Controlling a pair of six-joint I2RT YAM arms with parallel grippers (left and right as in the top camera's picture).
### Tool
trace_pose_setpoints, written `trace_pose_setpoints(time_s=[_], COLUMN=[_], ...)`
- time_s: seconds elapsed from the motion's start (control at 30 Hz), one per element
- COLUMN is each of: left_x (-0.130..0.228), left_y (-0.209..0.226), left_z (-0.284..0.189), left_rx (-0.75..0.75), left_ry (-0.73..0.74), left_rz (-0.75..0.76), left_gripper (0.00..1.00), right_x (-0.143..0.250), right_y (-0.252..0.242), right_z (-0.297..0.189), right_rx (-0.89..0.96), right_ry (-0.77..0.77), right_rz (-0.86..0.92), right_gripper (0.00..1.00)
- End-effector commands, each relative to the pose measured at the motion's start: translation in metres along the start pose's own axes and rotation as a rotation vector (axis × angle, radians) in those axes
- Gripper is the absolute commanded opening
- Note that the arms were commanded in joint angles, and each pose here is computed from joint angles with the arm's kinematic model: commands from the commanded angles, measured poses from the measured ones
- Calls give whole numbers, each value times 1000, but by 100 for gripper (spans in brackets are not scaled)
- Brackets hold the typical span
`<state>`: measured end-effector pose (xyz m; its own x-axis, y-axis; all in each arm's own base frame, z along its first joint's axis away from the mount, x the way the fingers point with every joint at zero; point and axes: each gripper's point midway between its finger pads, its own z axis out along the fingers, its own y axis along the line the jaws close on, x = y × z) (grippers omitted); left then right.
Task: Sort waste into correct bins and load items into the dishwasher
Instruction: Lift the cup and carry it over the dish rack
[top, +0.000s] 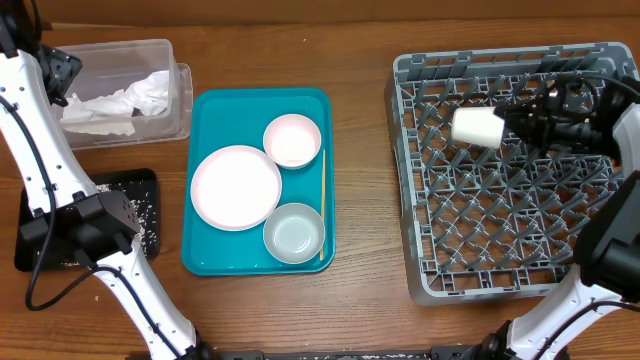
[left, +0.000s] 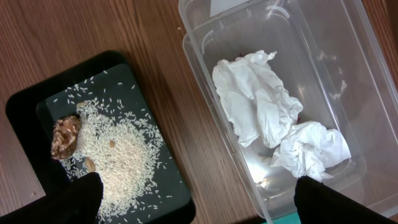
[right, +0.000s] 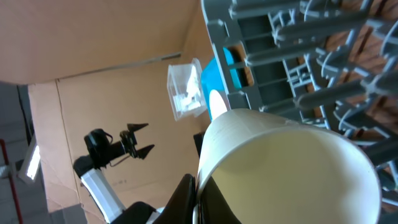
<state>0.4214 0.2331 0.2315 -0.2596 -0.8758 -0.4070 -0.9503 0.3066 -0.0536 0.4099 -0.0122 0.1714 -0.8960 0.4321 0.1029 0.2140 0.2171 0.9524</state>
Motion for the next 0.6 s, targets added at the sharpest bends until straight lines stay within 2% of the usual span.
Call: trace_pose_setpoints(time_s=[0.0, 0.13, 0.4, 0.57], left_x=[-7, -7, -7, -7], left_y=[2, 2, 2, 2], left_z=[-15, -15, -15, -15], left_rx=[17, 17, 17, 17], left_ry=[-38, -38, -38, -38], left_rz=[-26, -26, -26, -26], left_gripper=[100, 100, 100, 100], right_x=[8, 11, 11, 5], right_y=[-15, -35, -39, -58], right_z=[7, 11, 12, 1], right_rx=[12, -9, -60, 40], right_ry=[18, 8, -5, -37], right_rz=[-1, -5, -24, 37], right_gripper=[4, 4, 4, 4])
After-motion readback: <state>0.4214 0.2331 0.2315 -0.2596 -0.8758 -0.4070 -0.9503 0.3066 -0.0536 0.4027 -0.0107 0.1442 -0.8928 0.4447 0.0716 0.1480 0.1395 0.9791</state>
